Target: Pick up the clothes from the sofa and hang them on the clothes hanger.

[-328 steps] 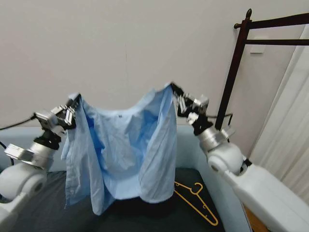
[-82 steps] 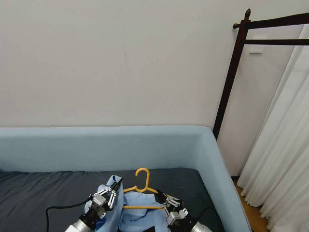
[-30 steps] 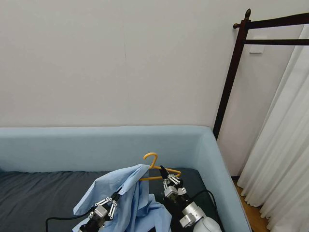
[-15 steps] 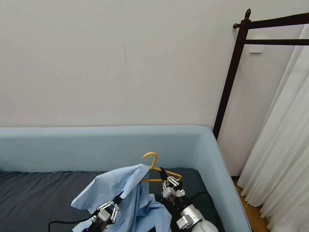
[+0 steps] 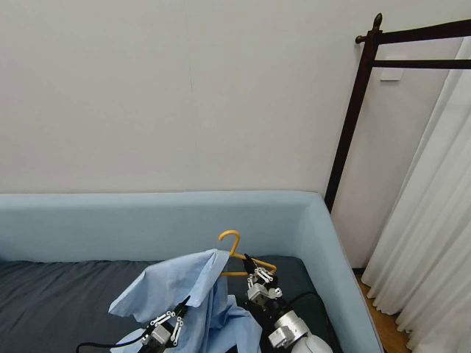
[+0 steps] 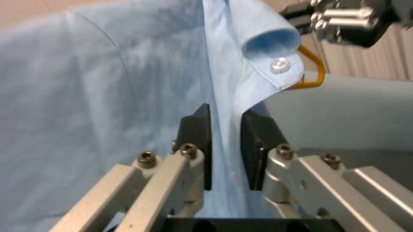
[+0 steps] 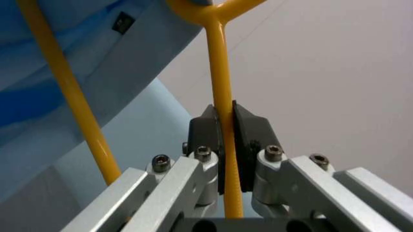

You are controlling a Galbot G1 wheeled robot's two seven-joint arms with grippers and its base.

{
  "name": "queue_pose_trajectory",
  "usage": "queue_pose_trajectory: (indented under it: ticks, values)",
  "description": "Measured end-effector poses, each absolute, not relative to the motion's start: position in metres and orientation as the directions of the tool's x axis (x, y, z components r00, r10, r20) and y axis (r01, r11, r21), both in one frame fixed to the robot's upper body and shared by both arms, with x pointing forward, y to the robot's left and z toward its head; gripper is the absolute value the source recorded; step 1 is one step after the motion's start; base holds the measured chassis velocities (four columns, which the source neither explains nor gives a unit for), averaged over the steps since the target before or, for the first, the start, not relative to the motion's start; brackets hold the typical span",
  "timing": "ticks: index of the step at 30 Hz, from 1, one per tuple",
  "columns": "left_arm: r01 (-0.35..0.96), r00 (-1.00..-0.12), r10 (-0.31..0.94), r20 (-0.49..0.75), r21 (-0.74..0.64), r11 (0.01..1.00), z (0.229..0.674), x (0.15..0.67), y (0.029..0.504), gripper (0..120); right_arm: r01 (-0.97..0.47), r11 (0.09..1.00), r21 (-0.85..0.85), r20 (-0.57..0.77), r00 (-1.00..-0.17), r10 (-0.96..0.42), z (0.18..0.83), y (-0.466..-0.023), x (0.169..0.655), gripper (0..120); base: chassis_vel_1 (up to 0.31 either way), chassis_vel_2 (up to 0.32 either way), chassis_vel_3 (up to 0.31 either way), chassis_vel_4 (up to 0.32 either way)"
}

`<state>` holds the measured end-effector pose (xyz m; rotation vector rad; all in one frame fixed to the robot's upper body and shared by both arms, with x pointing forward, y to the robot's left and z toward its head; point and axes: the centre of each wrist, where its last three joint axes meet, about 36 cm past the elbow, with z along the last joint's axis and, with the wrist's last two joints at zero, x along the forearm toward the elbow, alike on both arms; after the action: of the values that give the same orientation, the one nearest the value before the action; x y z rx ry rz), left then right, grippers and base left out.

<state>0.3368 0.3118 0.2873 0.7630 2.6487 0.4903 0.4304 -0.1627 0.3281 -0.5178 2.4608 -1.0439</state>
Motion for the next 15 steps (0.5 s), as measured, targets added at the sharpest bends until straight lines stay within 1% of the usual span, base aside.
queue_pose_trajectory:
  ticks: [2,3,4,7,8,11,13,14,15]
  values:
    - [0.457,-0.778,0.584,-0.232,0.430,0.779,0.297,0.335,0.325,30,-0.163,0.647,-0.745,-0.236,-0.843,-0.483,0.327,-0.167,0.435,4,0.000,0.000,0.000,0.000]
    - [0.457,-0.778,0.584,-0.232,0.430,0.779,0.297,0.335,0.325,30,-0.163,0.647,-0.745,-0.236,-0.843,-0.483,0.327,-0.167,0.435,4,0.000,0.000,0.000,0.000]
    - [0.473,-0.759,0.606,-0.237,0.438,0.764,0.306,0.334,0.335,34,-0.154,0.645,-0.749,-0.243,-0.841,-0.484,0.326,-0.170,0.438,4,0.000,0.000,0.000,0.000]
    - [0.528,-0.685,0.675,-0.275,0.451,0.719,0.349,0.345,0.359,50,-0.133,0.634,-0.762,-0.259,-0.835,-0.486,0.325,-0.174,0.441,4,0.000,0.000,0.000,0.000]
    - [0.528,-0.685,0.675,-0.275,0.451,0.719,0.349,0.345,0.359,50,-0.133,0.634,-0.762,-0.259,-0.835,-0.486,0.325,-0.174,0.441,4,0.000,0.000,0.000,0.000]
    - [0.598,-0.598,0.739,-0.310,0.442,0.669,0.396,0.364,0.376,61,-0.123,0.628,-0.769,-0.261,-0.836,-0.483,0.319,-0.175,0.442,4,0.000,0.000,0.000,0.000]
    - [0.647,-0.541,0.791,-0.285,0.460,0.608,0.423,0.381,0.391,71,-0.119,0.626,-0.771,-0.260,-0.838,-0.479,0.314,-0.176,0.442,4,0.000,0.000,0.000,0.000]
    - [0.647,-0.541,0.791,-0.285,0.460,0.608,0.423,0.381,0.391,71,-0.119,0.626,-0.771,-0.260,-0.838,-0.479,0.314,-0.176,0.442,4,0.000,0.000,0.000,0.000]
    - [0.665,-0.522,0.809,-0.268,0.466,0.584,0.432,0.387,0.397,75,-0.118,0.627,-0.770,-0.260,-0.839,-0.477,0.313,-0.176,0.442,4,0.000,0.000,0.000,0.000]
